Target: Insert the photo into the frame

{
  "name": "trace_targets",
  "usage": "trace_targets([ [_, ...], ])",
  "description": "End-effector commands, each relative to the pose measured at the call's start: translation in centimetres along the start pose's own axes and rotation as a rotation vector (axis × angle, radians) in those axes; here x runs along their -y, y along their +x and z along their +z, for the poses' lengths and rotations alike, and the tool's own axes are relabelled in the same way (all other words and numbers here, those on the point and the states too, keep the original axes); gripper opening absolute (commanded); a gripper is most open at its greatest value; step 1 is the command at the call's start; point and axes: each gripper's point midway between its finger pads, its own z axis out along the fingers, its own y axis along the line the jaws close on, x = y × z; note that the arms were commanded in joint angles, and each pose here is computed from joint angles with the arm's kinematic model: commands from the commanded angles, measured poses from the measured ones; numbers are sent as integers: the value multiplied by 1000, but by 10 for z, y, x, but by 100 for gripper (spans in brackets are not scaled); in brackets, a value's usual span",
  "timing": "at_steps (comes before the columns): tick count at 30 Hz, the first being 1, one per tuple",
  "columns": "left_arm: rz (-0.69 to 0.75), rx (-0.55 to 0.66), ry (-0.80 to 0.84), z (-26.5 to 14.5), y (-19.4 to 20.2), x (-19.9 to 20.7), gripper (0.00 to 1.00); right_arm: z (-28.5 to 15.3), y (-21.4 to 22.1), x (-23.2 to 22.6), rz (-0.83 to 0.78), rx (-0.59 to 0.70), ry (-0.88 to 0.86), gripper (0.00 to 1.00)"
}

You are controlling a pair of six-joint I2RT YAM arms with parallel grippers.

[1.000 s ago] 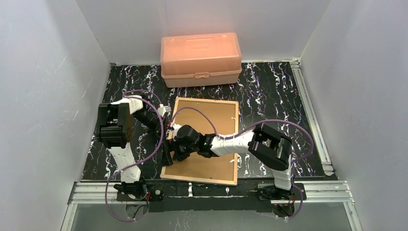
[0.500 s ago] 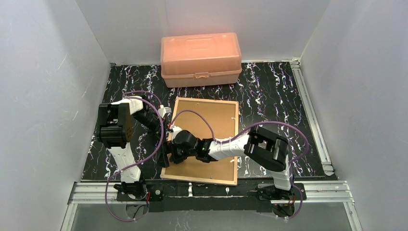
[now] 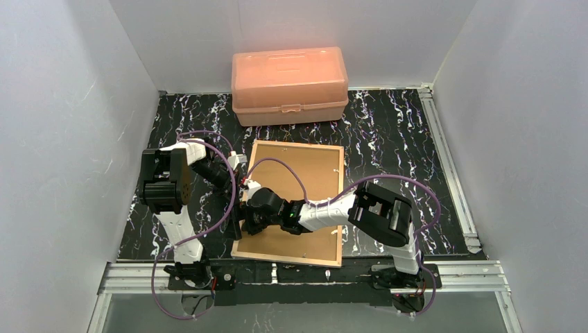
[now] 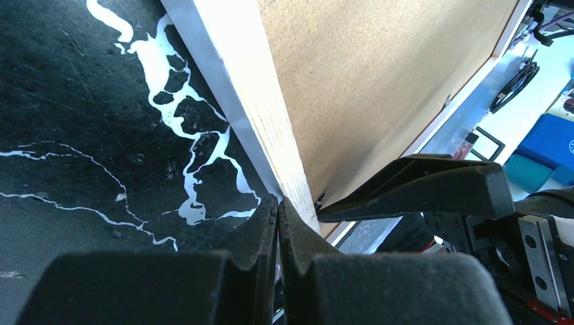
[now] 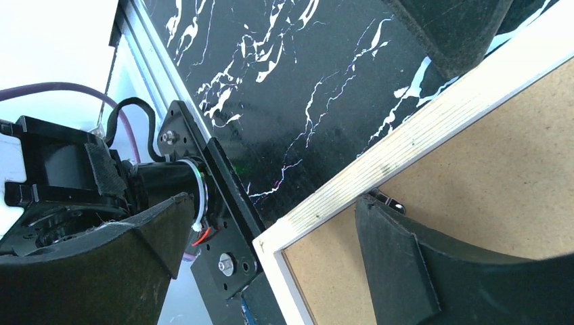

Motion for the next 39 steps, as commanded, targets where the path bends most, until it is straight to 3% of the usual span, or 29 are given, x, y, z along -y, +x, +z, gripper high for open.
trace_targets([
  [1,31,28,13,-9,2,12,2,7,-1,8,-13,11,38,97],
  [20,30,27,32,-6,5,15,1,4,-6,18,-71,32,83,96],
  [30,34,26,43,-9,5,19,0,1,-22,1,-110,68,51,96],
  [39,142,24,-3,-40,19,29,0,-53,-58,-46,-115,126,-74,99],
])
